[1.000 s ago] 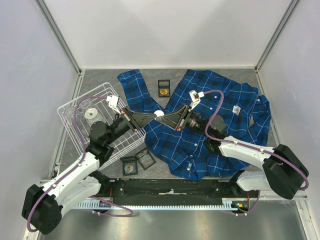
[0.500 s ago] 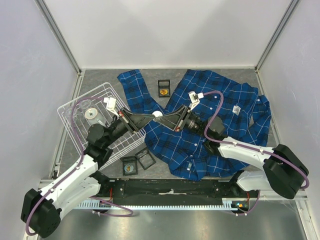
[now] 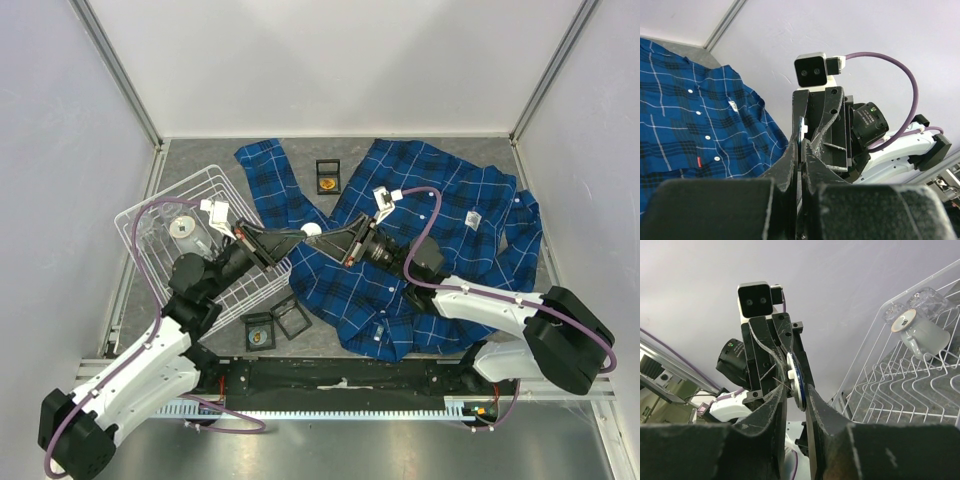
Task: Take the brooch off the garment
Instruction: Close the brooch.
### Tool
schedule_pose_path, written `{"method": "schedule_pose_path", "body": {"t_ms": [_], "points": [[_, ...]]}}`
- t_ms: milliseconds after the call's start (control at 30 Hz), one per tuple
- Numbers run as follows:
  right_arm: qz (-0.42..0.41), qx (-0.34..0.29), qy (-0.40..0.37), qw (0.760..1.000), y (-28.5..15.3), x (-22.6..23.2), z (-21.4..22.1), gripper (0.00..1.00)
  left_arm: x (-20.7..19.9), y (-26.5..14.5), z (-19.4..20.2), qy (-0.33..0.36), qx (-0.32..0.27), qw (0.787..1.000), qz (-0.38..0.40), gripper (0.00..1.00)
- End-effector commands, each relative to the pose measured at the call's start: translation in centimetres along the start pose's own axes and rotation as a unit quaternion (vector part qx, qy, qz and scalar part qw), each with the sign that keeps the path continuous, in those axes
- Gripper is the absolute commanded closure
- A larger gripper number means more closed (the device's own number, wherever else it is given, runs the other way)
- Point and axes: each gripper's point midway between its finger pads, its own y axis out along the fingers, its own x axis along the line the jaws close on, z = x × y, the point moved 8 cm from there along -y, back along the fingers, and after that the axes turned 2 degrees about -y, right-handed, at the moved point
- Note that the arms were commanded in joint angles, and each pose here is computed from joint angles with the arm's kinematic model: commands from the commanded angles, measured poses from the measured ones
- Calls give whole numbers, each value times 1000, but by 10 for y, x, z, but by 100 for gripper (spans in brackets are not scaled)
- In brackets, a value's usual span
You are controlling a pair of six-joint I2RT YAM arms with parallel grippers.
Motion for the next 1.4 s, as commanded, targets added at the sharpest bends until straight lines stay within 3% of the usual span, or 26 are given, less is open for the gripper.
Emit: {"method": "schedule_pose_path", "body": {"t_ms": [0,167,300,600,1067,1367], "points": [[-12,-39,-3,999,2,7,-10,73,-7,0,-9,59,-24,998,4,98],[-7,-51,7,999,3,6,-10,66,-12,0,-10,84,-32,996,-2,98],[-3,-59,17,998,5,5,-9,67,-15,0,-8,93,-34,995,-5,98],[7,-66,38,997,2,-1,-3,78,-22,1,-7,112,-38,993,-6,98],[24,-85,105,991,-4,-13,3,84,-28,0,-2,161,-31,987,2,98],[6,-108,191,976,-6,-19,5,93,-34,1,-6,209,-33,977,10,98]]}}
